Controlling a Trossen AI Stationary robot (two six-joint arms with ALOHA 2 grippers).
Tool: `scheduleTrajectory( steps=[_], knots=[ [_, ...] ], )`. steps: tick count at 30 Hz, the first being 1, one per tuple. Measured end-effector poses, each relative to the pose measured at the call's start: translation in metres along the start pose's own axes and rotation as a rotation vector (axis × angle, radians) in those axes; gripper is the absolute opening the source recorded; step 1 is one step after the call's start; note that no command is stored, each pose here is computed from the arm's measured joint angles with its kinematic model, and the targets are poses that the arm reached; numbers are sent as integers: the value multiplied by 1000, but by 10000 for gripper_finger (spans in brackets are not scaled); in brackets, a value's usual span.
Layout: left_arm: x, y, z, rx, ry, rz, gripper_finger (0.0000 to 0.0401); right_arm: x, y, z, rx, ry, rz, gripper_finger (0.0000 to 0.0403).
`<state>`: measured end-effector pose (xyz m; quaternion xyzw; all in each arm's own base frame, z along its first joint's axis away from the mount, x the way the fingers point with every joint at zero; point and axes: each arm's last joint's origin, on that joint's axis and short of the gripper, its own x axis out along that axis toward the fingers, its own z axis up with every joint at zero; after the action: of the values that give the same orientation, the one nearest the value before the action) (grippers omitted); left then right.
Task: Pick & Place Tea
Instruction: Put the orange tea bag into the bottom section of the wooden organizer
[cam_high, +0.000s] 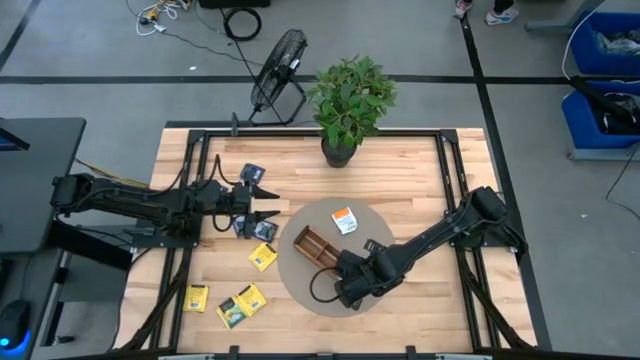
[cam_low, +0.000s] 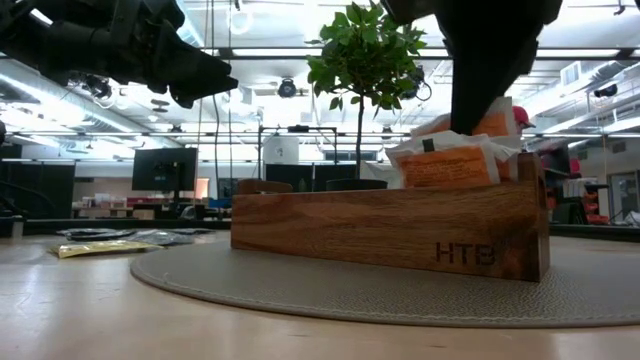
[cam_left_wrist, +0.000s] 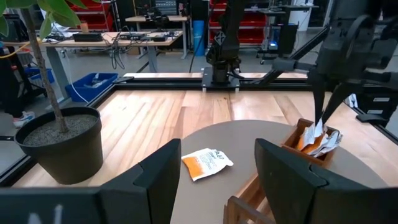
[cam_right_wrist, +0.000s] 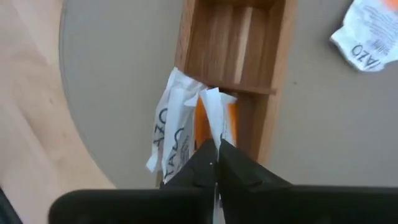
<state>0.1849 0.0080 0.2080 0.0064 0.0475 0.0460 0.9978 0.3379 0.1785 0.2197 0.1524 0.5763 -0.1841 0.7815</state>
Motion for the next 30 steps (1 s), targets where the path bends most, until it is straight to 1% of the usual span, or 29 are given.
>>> scheduleTrajectory(
  steps=[5,8,13,17,19,22,26,30],
  knots=[
    [0,0,0,0,1,0,209,4,1,-1,-4,4,27,55],
    [0,0,0,-1,2,0,209,4,1,-1,-8,-1,20,91],
    [0,0,-1,-6,9,0,209,4,-1,0,-48,-2,5,161],
    [0,0,-1,-7,10,0,209,1,-5,2,-78,-23,-20,199],
    [0,0,-1,-7,10,0,209,-3,-8,3,-88,-50,-46,208],
    [0,0,-1,-8,9,0,209,-11,-14,4,-126,-93,-92,211],
    [0,0,0,-8,5,0,209,-24,-22,5,-173,-162,-166,204],
    [0,0,0,-9,0,0,209,-33,-33,2,-178,-211,-207,189]
  ],
)
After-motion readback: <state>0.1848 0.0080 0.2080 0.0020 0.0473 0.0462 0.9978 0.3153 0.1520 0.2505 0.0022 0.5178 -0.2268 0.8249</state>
